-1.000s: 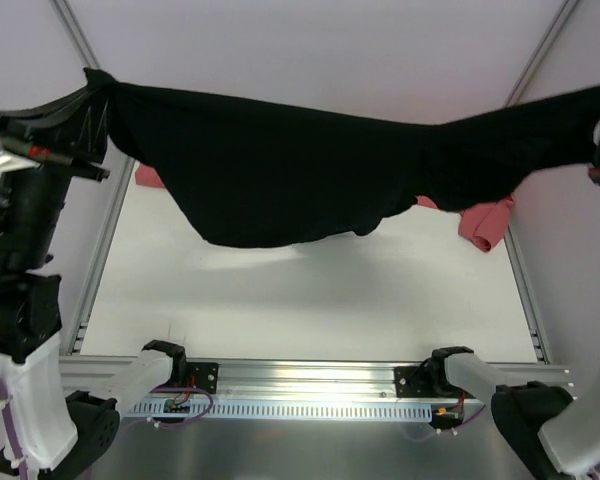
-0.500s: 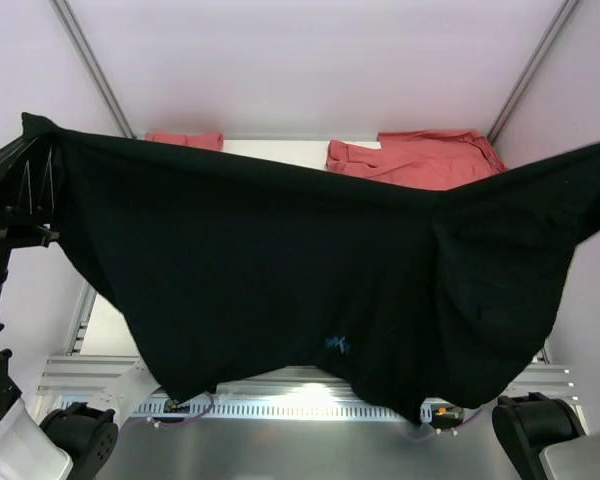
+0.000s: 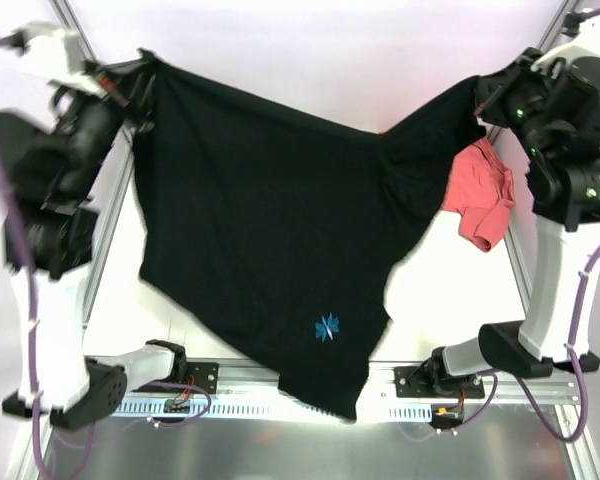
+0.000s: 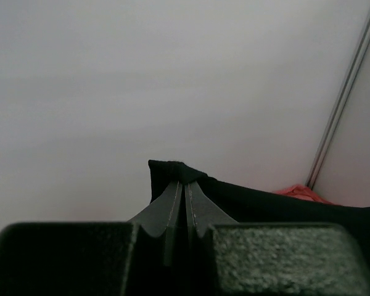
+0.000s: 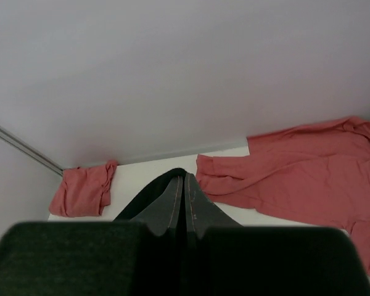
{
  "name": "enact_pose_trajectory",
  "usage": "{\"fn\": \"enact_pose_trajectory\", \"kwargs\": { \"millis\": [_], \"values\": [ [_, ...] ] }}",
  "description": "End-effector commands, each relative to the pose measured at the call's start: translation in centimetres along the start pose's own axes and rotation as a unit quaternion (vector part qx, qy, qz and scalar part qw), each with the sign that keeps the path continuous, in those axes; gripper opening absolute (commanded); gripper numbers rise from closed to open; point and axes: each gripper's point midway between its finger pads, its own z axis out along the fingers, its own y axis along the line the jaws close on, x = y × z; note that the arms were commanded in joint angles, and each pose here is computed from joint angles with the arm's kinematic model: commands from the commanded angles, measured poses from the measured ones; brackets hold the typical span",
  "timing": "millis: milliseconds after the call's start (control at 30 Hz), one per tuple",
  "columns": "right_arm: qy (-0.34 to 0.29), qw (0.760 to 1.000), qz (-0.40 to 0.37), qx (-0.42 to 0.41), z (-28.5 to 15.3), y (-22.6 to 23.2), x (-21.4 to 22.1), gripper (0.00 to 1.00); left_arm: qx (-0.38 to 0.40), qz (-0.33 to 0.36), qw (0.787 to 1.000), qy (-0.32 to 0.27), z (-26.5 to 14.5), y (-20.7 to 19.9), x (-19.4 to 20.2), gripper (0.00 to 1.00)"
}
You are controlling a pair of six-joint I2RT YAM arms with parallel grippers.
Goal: Fold and stack the t-shirts
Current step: Flatten out the tshirt
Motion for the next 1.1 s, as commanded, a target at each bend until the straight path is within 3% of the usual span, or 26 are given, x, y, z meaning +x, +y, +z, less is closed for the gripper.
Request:
{"fn": "enact_pose_trajectory", "kwargs": {
  "millis": [0,133,400,600,867,1067],
  "values": [
    [-0.086,0.996,-0.003,-0.016,-2.2,1.0,-4.8,0.0,0.003,0.007,0.997,-0.077,1.0,-0.1,-4.0,0.0],
    [-0.112,0.994,-0.011,-0.011,-2.3,0.9,-6.6,0.0,0.01,0.011,0.996,-0.086,2.2,-0.1,-4.5,0.0],
    [-0.163,0.986,-0.01,-0.023,-6.5,1.6,-9.3,0.0,0.022,0.006,0.994,-0.106,0.9,-0.9,-6.8,0.0],
    [-0.169,0.985,0.004,-0.041,-11.2,1.9,-8.9,0.0,0.028,-0.004,0.996,-0.089,-3.2,-1.9,-7.0,0.0],
    [-0.211,0.976,0.006,-0.048,-20.9,1.4,-9.0,0.0,0.031,-0.029,0.996,-0.082,-11.6,-3.5,-7.9,0.0],
    [-0.234,0.971,0.014,-0.041,-24.2,1.0,-9.4,0.0,0.018,-0.023,0.996,-0.086,-14.9,-3.6,-8.8,0.0]
  ]
}}
